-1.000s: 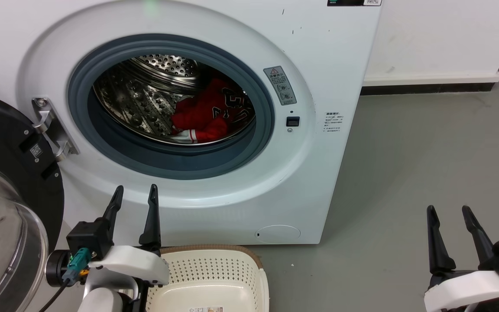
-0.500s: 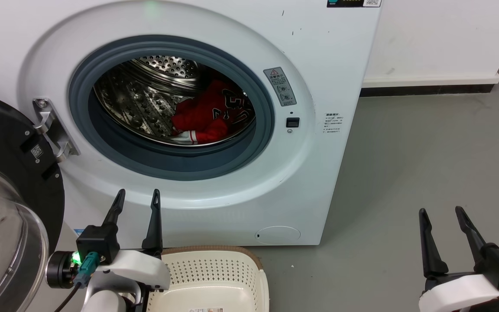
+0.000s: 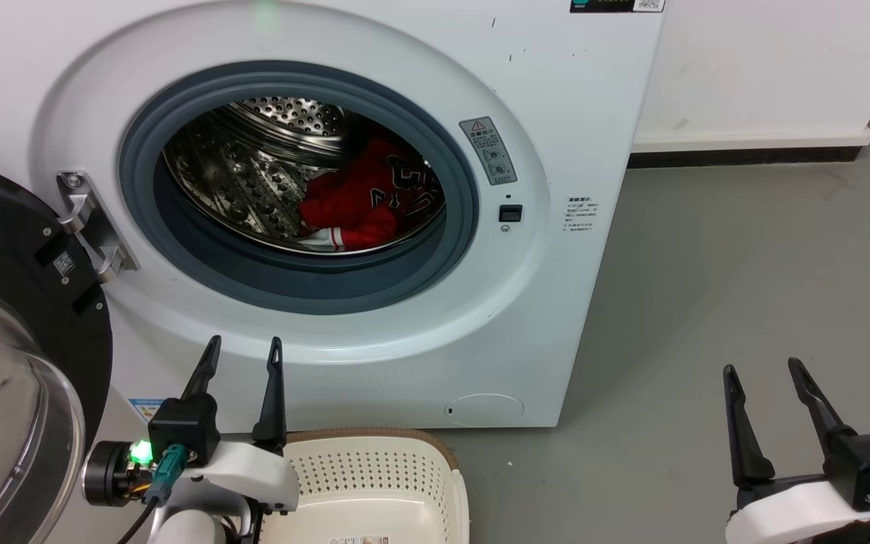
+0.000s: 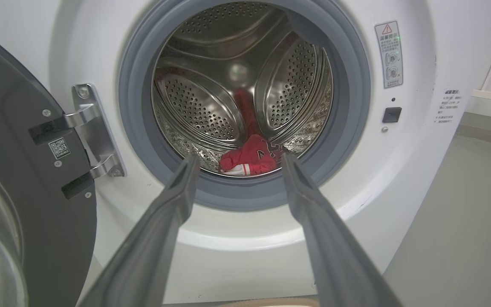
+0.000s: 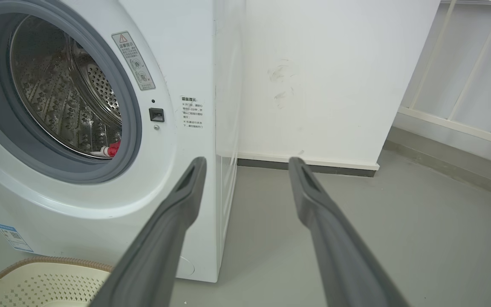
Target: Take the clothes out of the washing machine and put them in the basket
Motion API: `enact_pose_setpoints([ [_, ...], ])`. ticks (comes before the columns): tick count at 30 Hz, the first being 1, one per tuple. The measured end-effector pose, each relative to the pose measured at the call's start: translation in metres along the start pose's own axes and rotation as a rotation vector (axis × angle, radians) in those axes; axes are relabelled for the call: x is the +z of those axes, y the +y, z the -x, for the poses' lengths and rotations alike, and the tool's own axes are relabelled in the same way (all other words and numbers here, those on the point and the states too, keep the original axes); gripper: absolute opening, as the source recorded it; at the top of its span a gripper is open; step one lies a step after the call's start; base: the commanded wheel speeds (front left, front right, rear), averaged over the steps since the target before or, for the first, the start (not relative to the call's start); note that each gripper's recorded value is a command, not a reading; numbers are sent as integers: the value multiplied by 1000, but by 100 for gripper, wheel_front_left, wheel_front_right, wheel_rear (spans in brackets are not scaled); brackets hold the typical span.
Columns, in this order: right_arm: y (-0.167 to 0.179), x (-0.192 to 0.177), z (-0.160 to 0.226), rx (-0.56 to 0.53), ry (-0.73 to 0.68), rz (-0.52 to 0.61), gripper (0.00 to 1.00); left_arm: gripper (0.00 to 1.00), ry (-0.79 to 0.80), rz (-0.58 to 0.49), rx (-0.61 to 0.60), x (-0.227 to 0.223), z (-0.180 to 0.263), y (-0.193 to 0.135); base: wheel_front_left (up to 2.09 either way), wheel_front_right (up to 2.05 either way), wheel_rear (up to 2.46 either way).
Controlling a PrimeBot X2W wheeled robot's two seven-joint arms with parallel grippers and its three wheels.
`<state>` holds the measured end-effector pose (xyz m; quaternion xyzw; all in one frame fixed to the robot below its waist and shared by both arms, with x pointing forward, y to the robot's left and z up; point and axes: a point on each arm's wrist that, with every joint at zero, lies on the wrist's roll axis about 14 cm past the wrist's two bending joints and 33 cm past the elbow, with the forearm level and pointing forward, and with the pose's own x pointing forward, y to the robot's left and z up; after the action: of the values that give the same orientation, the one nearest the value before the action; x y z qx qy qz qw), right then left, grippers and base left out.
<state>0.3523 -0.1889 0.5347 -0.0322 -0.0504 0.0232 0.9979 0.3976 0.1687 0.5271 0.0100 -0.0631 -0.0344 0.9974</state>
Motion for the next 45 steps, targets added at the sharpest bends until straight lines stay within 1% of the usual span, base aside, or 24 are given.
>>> enact_pose_setpoints([
  [15,3,-3,-1,8,9,-10,100,100,13,12,12,-5,2,2,0,0,0],
  [26,0,-7,-2,-1,24,-18,100,100,26,-1,10,-9,-2,3,0,0,0],
  [33,-4,-11,-16,-11,30,-18,100,100,32,-16,-31,-13,-43,-1,0,0,0],
  [40,-12,-20,-33,-37,31,-49,100,100,80,-51,-82,-30,-105,0,0,0,0],
  [45,-20,-30,-44,-60,31,-66,100,100,149,-88,-132,-49,-153,-6,0,0,0],
])
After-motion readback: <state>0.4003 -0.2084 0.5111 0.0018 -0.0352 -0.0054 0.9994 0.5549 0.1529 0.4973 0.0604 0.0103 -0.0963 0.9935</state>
